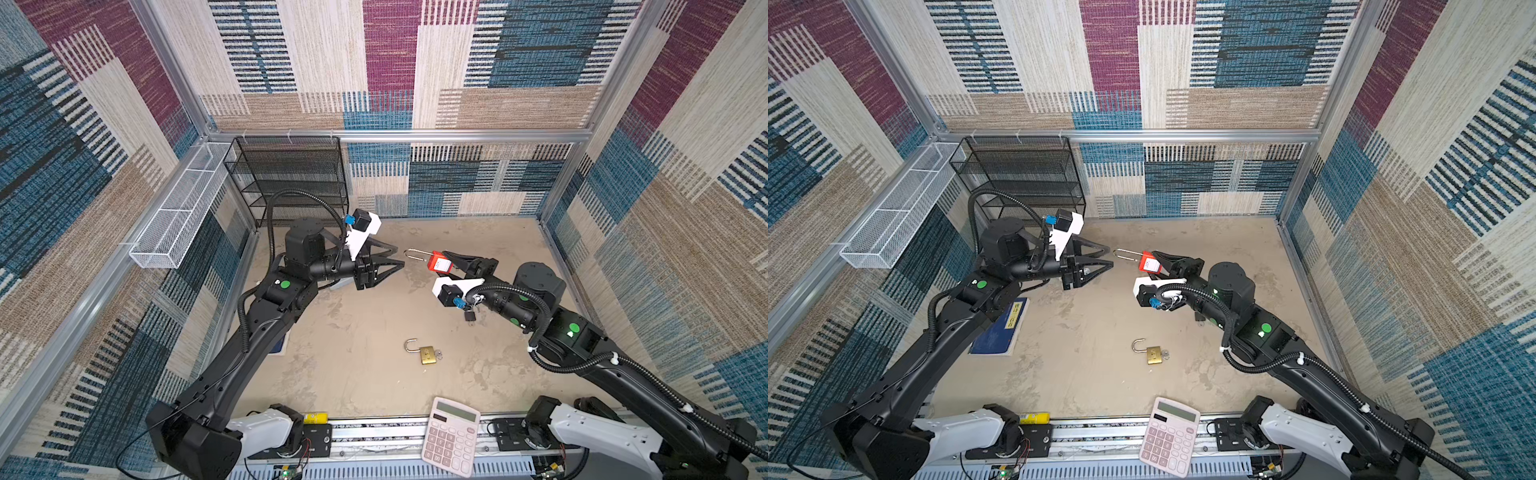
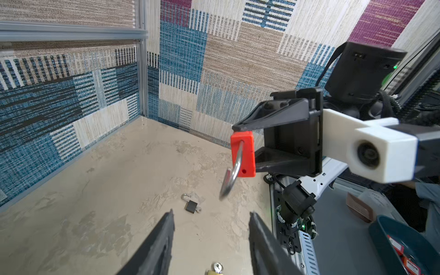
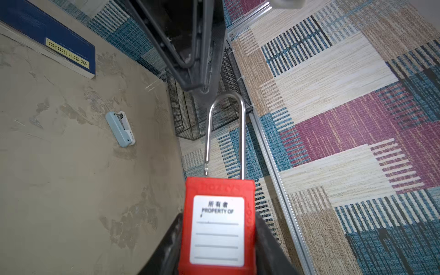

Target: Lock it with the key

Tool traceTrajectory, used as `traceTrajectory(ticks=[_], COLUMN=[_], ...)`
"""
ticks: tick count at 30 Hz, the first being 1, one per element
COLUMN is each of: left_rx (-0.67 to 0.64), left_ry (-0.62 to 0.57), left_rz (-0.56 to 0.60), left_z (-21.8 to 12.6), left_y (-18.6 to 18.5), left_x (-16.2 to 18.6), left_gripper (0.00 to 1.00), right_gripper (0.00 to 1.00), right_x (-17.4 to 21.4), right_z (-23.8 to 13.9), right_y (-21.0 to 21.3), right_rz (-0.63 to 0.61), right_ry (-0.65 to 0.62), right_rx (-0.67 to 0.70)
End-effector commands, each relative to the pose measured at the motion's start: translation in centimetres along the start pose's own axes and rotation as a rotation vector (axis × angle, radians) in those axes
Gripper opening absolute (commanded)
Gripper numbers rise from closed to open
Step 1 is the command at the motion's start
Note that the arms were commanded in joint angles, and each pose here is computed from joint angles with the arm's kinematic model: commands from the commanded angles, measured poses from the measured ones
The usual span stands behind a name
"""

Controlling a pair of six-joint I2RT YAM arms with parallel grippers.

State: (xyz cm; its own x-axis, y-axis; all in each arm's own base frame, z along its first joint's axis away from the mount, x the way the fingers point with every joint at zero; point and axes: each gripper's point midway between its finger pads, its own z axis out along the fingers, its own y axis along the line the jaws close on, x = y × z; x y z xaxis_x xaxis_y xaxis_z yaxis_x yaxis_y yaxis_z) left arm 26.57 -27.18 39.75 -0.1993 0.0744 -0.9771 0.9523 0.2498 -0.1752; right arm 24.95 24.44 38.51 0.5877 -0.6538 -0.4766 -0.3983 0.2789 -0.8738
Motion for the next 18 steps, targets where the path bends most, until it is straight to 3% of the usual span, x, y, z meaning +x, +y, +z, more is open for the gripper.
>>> traceTrajectory(ticks=[1,5,8,13,18], left_rx=[-0.028,-0.003,0.027,0.028,0.036], left_ry=[-0.010,-0.005,0.006,0.009,0.001], left_rz=[0.008,0.003,-0.012,-0.021,-0.032], left_z=[0.3,0.8,1.4,1.5,1.3], left_y=[0.3,-0.1,-0.6,-0.7,-1.1], left_x=[-0.7,-0.7,-0.4,-0.2,-0.6], left_gripper=[0.53,0.51,0.42,0.15,0.07], right_gripper=[0.38,0.38,0.38,0.38,0.37], right_x=[-0.6,-0.4,-0.7,-0.6,0.0], right_z=[-0.2,-0.3,-0.3,0.0,0.5], right_y=[-0.1,-0.1,-0.3,-0.5,-0.4], right_rz=[0.027,0.029,0.036,0.032,-0.007], right_ry=[-0.023,-0.017,-0.026,-0.021,0.004], right_rx=[-0.007,-0.010,-0.001,0.007,0.015])
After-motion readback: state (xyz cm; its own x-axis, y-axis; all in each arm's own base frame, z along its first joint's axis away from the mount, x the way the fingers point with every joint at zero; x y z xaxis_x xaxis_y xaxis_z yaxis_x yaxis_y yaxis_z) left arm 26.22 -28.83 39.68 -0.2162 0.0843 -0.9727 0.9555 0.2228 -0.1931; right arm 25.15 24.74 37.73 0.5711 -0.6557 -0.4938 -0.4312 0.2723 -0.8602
